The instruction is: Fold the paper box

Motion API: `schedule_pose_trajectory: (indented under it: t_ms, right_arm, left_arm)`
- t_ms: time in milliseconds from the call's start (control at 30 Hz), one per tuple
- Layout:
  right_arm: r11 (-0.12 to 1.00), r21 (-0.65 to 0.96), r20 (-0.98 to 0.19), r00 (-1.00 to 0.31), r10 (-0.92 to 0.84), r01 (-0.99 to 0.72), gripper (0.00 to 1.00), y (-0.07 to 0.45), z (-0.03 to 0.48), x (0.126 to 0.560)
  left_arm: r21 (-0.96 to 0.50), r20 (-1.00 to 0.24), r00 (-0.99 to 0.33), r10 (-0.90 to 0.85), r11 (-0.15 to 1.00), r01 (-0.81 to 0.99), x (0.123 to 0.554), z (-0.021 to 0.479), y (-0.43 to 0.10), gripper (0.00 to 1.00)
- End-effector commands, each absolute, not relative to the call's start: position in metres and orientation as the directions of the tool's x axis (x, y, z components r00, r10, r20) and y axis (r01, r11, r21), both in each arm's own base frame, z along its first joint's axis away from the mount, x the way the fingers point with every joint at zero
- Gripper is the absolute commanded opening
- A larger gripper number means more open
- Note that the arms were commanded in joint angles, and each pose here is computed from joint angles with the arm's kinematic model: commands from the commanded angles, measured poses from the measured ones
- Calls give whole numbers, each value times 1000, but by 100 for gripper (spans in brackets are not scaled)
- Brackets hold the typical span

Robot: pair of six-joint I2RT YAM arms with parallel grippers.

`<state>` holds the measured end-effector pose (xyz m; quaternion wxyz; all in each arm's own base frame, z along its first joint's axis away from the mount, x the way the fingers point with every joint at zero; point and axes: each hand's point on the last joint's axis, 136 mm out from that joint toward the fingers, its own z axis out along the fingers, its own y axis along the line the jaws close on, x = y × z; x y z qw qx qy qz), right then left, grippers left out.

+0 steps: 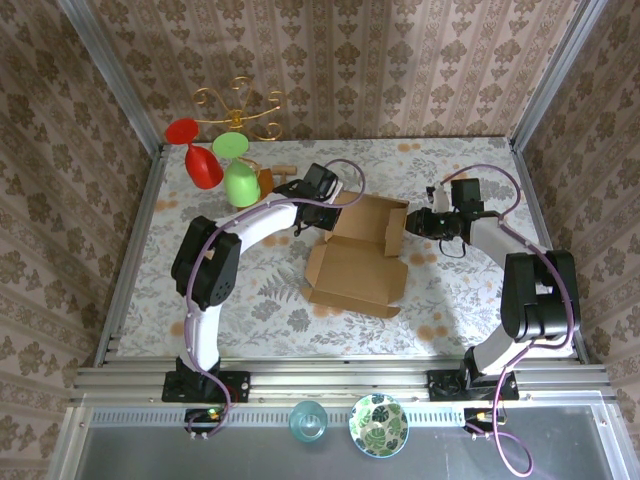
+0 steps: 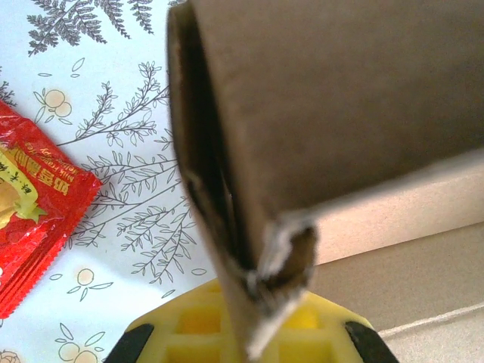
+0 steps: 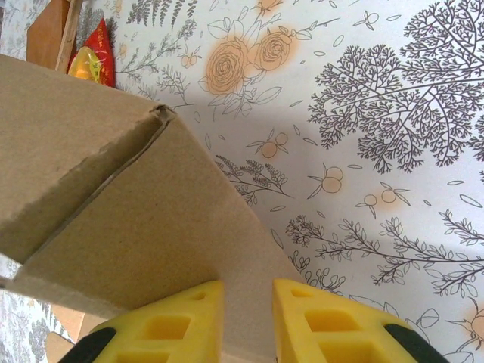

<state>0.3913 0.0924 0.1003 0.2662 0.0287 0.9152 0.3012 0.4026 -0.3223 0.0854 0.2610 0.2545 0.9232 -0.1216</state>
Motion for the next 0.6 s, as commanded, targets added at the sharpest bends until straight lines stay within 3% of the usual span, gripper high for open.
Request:
schedule_pose_trajectory:
  t_ms: [0,567]
  right_arm:
    - [789,587,-491,-855,166,-184,25,106,111,381]
    - [777,599,-506,-843,182,-192,24,104,124,373]
  left_arm:
    - [-92,-498,-745,445,826,555,399,71,-320,0]
    - [-85,-479,-750,455,827,556,400,65,-318,0]
